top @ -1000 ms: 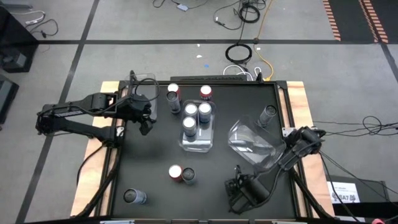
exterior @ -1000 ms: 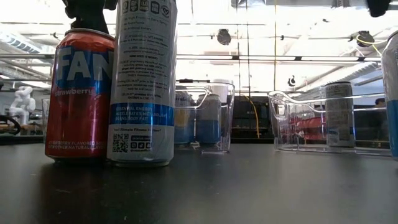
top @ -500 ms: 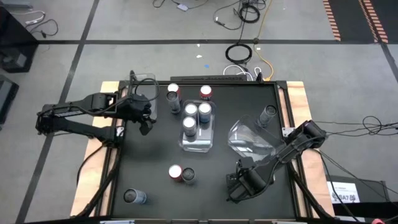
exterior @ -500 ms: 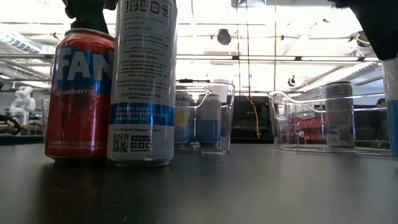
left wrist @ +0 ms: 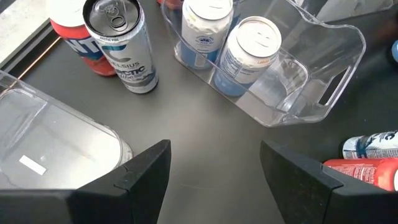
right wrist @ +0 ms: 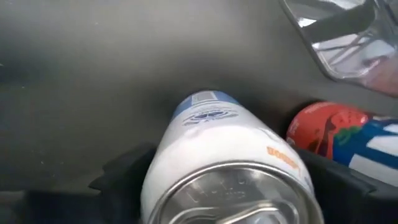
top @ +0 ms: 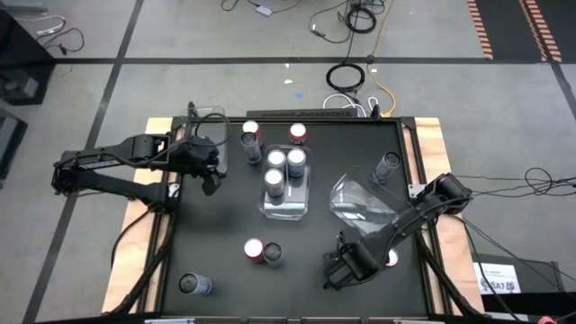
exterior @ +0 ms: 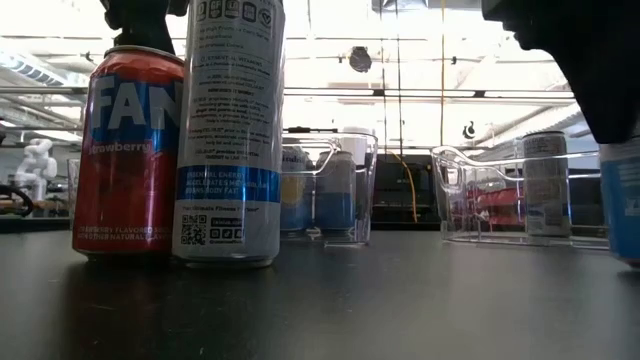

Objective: Sort soda cans
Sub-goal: Put the blue-white soda can into the center transparent bin

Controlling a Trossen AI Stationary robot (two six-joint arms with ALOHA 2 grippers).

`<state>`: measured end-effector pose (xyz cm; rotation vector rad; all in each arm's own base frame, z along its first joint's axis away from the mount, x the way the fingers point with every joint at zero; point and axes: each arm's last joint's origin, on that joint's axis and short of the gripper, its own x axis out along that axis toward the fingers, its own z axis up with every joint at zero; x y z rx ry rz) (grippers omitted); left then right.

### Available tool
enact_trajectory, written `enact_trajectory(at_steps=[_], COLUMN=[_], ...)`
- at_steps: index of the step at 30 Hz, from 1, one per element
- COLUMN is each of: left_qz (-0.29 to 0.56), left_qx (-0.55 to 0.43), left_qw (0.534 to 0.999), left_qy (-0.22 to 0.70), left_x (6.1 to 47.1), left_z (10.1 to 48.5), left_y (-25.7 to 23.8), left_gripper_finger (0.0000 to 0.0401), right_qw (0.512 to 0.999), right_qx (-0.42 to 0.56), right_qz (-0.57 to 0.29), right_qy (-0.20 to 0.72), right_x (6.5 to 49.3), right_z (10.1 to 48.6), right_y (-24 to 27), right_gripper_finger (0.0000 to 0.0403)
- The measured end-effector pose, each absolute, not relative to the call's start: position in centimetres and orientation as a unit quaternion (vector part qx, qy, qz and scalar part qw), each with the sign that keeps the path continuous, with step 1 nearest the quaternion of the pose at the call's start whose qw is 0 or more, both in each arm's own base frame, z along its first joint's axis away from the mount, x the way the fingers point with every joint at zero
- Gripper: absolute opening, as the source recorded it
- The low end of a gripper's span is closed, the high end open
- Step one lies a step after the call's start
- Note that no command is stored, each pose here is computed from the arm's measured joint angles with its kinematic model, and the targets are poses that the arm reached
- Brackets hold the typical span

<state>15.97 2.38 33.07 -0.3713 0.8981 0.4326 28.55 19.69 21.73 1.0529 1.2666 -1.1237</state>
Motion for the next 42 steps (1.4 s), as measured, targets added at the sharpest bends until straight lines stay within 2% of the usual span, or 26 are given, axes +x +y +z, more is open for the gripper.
enact_trajectory(at_steps=[4,8,11,22,28,34,42], left_qz=[0.206,0.206,0.206,0.206,0.206,0.206,0.206], left_qx=[-0.177,-0.177,-0.177,-0.177,-0.177,-0.177,-0.176], left_qw=[0.862,0.862,0.862,0.862,0.862,0.862,0.862], left_qy=[0.428,0.428,0.428,0.428,0.428,0.428,0.428], left_x=[16.0,16.0,16.0,16.0,16.0,16.0,16.0], left_z=[33.1,33.1,33.1,33.1,33.1,33.1,33.1], left_y=[2.4,2.4,2.4,2.4,2.4,2.4,2.4], left_gripper_finger=[0.0258,0.0258,0.0258,0.0258,0.0258,0.0258,0.0258], right_qw=[0.551,0.565,0.593,0.736,0.776,0.772,0.732], right_qx=[0.436,0.422,0.412,0.420,0.405,0.404,0.417], right_qz=[-0.459,-0.445,-0.425,-0.370,-0.376,-0.406,-0.392], right_qy=[0.544,0.552,0.546,0.381,0.305,0.276,0.368], right_x=[28.8,28.8,28.8,28.1,28.8,31.4,37.6], right_z=[21.8,21.9,22.6,32.2,37.0,39.1,36.5], right_y=[19.4,19.4,19.2,14.4,10.1,4.9,-0.5], right_gripper_finger=[0.0279,0.0279,0.0279,0.0279,0.0279,0.0279,0.0279])
